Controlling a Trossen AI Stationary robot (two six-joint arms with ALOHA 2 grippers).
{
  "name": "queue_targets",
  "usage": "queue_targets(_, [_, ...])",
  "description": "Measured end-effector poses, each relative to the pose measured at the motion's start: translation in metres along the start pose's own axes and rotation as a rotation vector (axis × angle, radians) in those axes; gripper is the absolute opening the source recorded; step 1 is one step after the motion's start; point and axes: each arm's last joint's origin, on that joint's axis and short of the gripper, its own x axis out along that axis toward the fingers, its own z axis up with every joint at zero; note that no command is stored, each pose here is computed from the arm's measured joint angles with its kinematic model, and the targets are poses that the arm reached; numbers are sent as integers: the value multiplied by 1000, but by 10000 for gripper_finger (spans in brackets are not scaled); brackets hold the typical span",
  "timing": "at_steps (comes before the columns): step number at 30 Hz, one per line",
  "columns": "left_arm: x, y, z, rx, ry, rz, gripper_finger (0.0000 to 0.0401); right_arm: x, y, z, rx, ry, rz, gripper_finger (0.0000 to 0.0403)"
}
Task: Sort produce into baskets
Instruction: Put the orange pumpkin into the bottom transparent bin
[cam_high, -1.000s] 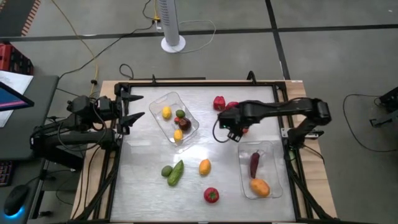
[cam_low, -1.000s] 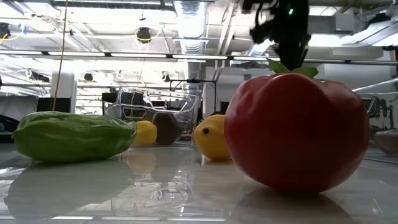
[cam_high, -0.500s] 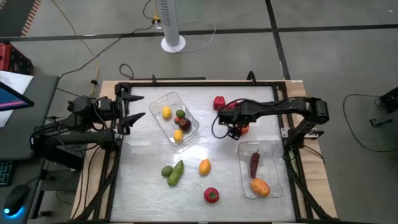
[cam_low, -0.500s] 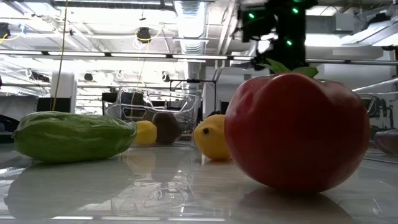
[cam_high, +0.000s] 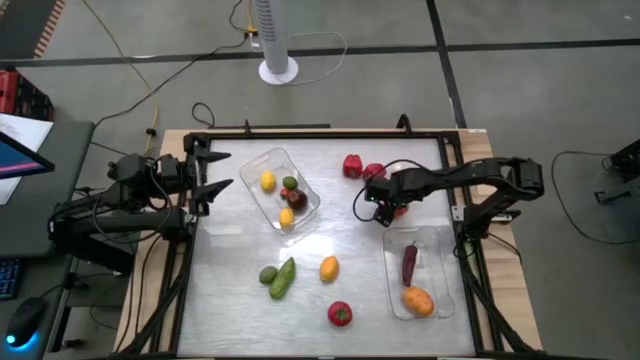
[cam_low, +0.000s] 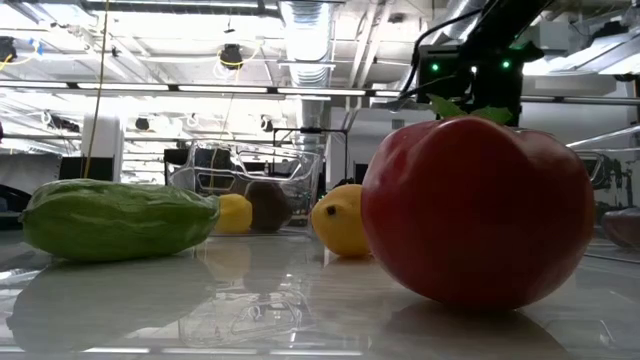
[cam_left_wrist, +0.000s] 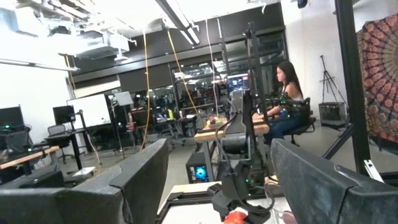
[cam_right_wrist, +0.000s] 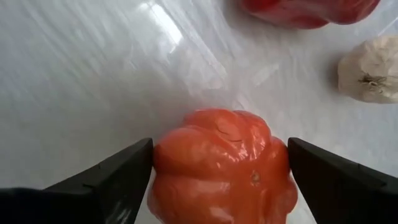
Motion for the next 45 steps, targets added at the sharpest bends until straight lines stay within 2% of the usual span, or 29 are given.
queue_targets(9, [0,0,0,0,1,2,270,-10,-1,-1,-5,20,21,356])
queue_targets(19, [0,0,0,0,1,2,270,-86,1,20,-28,4,18,353])
queue_targets(21, [0,0,0,0,1,2,270,-105,6,19,-13,26,58,353])
queue_targets(25, [0,0,-1,-1,6,1,270,-128,26,4,11,125,211,357])
queue_targets(28, [0,0,-1,-2,9,1,270,-136,43,-19,14,232,248,361])
queue_targets(30, [0,0,-1,-2,9,1,270,-141,53,-36,29,299,225,364])
queue_targets(33, [0,0,-1,-6,10,1,270,-146,62,-52,15,292,172,372])
queue_targets(37, [0,0,-1,-18,7,1,270,-146,61,-51,-46,169,78,381])
queue_targets(40, [0,0,-1,-19,7,1,270,-143,54,-43,-52,134,44,377])
queue_targets(45, [0,0,-1,-19,14,1,270,-145,53,-41,-46,200,137,355])
